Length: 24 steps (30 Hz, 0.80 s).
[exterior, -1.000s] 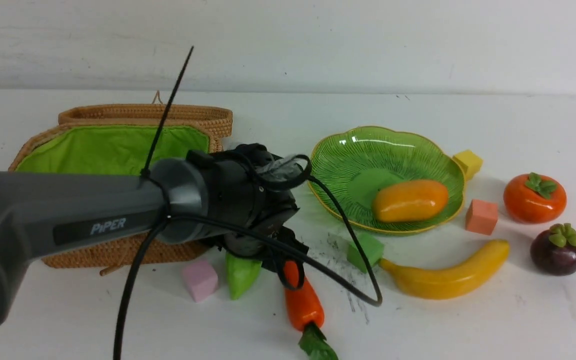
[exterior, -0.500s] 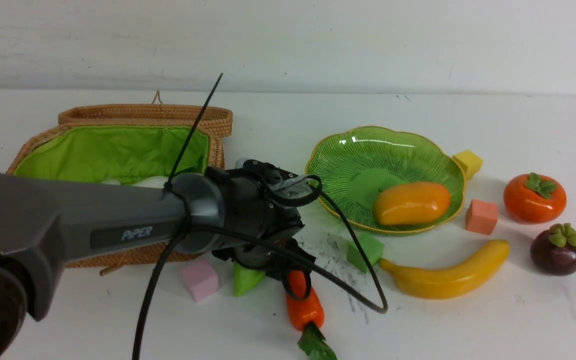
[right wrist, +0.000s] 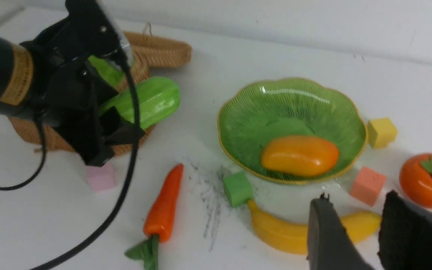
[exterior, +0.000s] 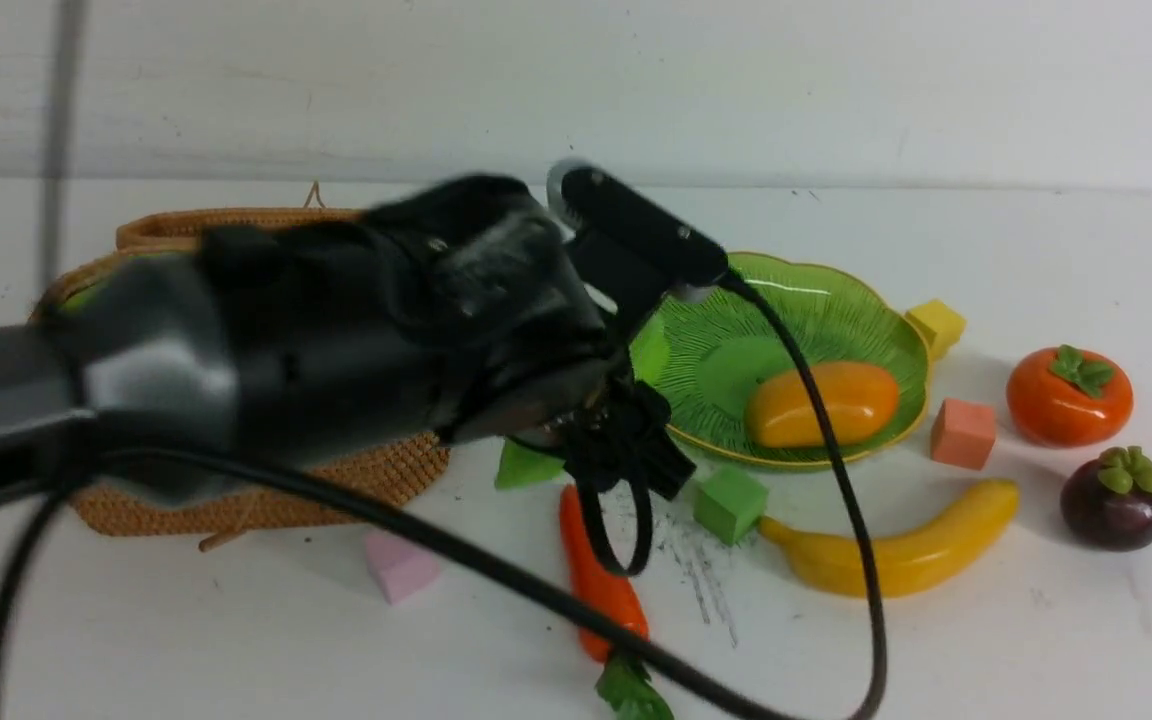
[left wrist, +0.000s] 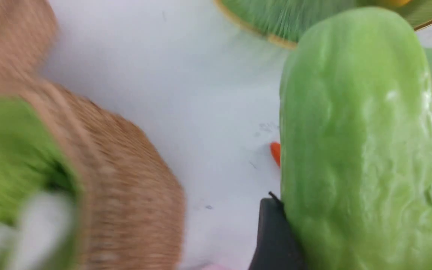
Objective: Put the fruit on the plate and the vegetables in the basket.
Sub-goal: Take a chayote with your left arm and place it on the basket on the left.
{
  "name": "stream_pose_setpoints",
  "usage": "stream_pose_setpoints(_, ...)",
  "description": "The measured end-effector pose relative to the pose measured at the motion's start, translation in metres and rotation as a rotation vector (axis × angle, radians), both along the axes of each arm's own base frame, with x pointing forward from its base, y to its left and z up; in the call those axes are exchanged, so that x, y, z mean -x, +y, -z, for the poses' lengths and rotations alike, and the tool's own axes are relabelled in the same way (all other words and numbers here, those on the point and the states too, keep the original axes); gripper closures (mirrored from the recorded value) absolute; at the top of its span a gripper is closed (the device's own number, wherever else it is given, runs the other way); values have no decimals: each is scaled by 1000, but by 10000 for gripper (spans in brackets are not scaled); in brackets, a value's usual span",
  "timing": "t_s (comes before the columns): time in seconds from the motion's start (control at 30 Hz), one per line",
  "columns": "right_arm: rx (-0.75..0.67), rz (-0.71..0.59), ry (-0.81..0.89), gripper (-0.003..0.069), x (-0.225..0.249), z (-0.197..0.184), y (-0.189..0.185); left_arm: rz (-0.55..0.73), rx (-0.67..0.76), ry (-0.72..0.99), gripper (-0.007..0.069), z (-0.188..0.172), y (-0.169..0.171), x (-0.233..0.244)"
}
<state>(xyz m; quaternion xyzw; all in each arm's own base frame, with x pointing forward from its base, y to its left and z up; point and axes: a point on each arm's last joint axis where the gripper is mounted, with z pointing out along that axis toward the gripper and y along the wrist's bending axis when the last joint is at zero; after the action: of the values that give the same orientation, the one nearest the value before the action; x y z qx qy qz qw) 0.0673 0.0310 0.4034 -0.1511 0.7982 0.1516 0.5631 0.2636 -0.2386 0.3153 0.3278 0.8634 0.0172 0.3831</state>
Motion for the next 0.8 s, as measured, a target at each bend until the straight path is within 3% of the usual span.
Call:
stream_pose_setpoints(0.17, -61, -37, -75, 435, 4, -24, 2, 123, -126, -131, 184, -51, 52, 8)
stream_pose_setpoints(0.27, -56, -82, -120, 433, 8, -40, 3, 122, -194, -129, 184, -60, 92, -4)
stream_pose_setpoints(0.53, -35, -238, -159, 429, 22, -54, 10, 329, -407, -50, 184, -31, 169, -53)
stream_pose_setpoints(0.8, -19, -269, -108, 426, 24, -49, 12, 268, -442, -65, 184, 2, 199, -94)
